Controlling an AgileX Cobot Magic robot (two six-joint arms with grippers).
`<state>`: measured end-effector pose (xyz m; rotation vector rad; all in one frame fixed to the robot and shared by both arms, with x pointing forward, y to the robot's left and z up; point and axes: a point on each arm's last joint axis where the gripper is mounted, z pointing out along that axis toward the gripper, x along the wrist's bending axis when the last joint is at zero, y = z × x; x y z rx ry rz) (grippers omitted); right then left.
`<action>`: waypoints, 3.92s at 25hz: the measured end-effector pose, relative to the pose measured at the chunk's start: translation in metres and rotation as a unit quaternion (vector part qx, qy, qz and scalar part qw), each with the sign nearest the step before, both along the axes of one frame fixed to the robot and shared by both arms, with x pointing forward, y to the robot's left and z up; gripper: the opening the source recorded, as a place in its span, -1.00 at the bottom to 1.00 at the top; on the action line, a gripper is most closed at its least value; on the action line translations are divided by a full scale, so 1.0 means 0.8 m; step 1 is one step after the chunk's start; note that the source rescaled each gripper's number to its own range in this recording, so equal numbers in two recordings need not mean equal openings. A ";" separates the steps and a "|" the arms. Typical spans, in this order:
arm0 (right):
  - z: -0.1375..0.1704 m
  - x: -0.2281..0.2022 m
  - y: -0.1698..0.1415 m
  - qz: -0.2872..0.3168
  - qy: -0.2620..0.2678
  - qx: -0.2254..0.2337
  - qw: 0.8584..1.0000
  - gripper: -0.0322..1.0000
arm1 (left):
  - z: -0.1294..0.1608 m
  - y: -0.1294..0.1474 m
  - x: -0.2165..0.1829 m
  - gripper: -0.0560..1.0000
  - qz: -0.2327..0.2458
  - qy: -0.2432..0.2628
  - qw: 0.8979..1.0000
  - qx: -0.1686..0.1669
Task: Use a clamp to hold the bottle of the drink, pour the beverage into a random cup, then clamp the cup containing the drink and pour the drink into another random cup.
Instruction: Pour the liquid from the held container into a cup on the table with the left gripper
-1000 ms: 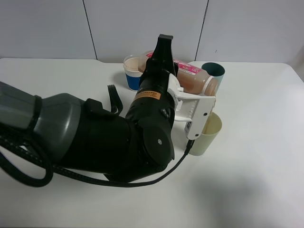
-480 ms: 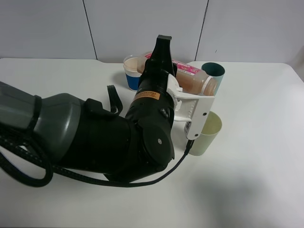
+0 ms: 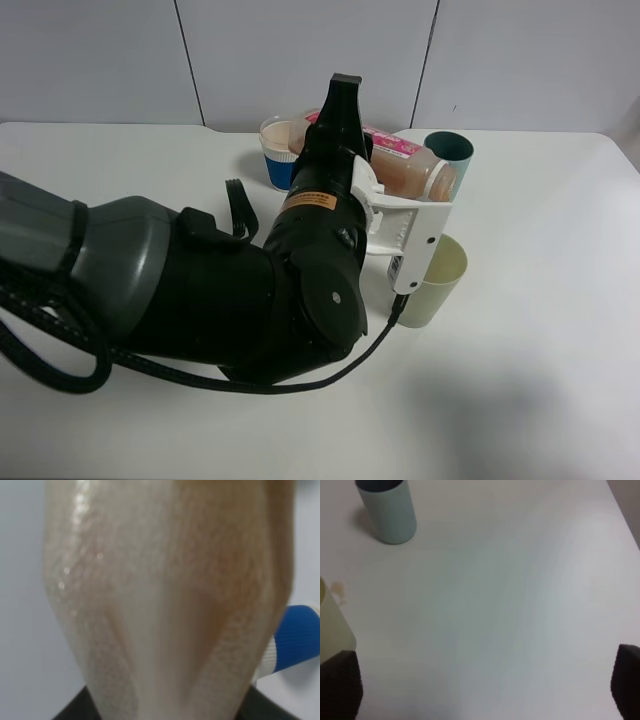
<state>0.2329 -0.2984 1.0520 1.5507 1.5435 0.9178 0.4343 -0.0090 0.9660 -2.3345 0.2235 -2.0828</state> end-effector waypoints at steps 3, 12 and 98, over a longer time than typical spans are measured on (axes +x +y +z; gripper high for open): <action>0.000 0.000 0.000 0.000 0.000 0.000 1.000 1.00 | 0.000 0.000 0.000 -0.88 -0.001 -0.001 1.000 0.009; 0.000 0.000 0.000 0.000 0.000 0.000 1.000 1.00 | 0.000 0.000 0.000 -0.88 -0.003 -0.003 1.000 0.023; 0.000 0.000 -0.001 -0.003 0.000 -0.003 1.000 1.00 | 0.012 -0.006 0.006 -0.88 -0.050 -0.065 0.987 0.139</action>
